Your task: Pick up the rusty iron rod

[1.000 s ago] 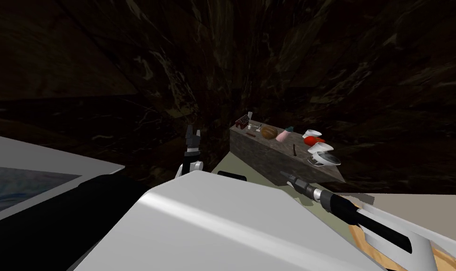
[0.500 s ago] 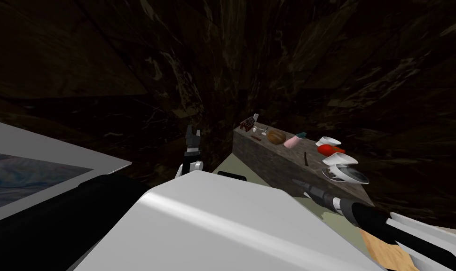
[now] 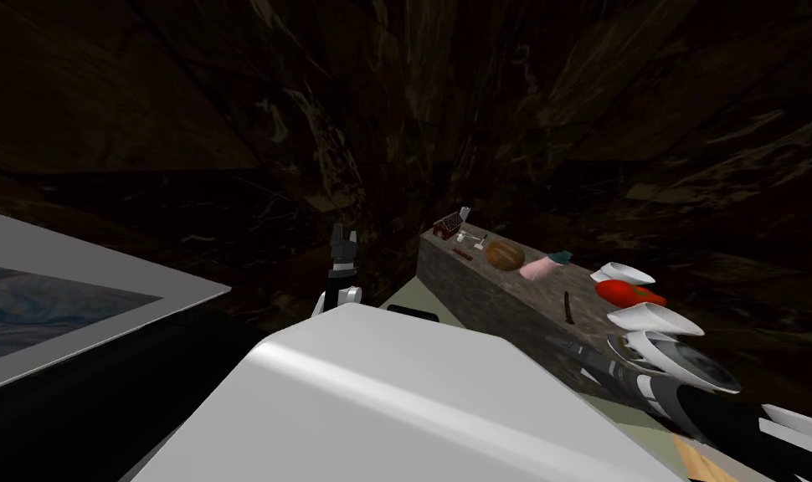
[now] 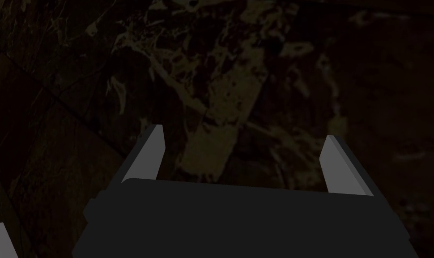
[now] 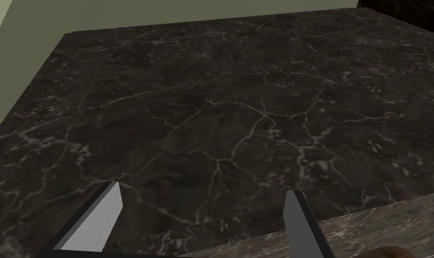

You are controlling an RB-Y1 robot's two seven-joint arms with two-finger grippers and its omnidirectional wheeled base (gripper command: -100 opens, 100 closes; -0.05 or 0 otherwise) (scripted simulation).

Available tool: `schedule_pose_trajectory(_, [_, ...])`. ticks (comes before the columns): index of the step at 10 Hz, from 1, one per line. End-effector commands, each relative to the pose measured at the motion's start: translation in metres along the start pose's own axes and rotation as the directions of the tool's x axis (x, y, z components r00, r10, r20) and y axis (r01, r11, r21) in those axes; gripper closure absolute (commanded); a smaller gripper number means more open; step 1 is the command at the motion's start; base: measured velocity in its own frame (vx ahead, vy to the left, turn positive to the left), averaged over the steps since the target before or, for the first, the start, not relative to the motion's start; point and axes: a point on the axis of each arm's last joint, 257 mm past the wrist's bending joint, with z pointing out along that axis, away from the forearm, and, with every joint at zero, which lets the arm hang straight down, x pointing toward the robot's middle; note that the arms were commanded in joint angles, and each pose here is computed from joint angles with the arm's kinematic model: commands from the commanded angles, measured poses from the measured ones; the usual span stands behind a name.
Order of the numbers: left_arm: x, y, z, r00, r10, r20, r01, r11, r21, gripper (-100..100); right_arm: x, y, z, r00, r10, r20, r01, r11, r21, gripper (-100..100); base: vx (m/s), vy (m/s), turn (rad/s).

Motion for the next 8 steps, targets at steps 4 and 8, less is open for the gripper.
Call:
schedule_pose_trajectory(4, [0.0,0.0,0.0,1.0,0.0,0.0,0.0,1.0,0.0,0,-0.011,-0.046,-0.013,1.0,0.008,0.011,-0.009,0.994,0.105,-100,0.113,-0.086,0.14])
schedule_pose_trajectory(8, [0.0,0.0,0.0,1.0,0.0,0.0,0.0,1.0,0.0,0,-0.013,-0.082,-0.027,0.999,0.029,0.018,-0.032,0.983,0.18,-100,0.101,-0.093,0.092])
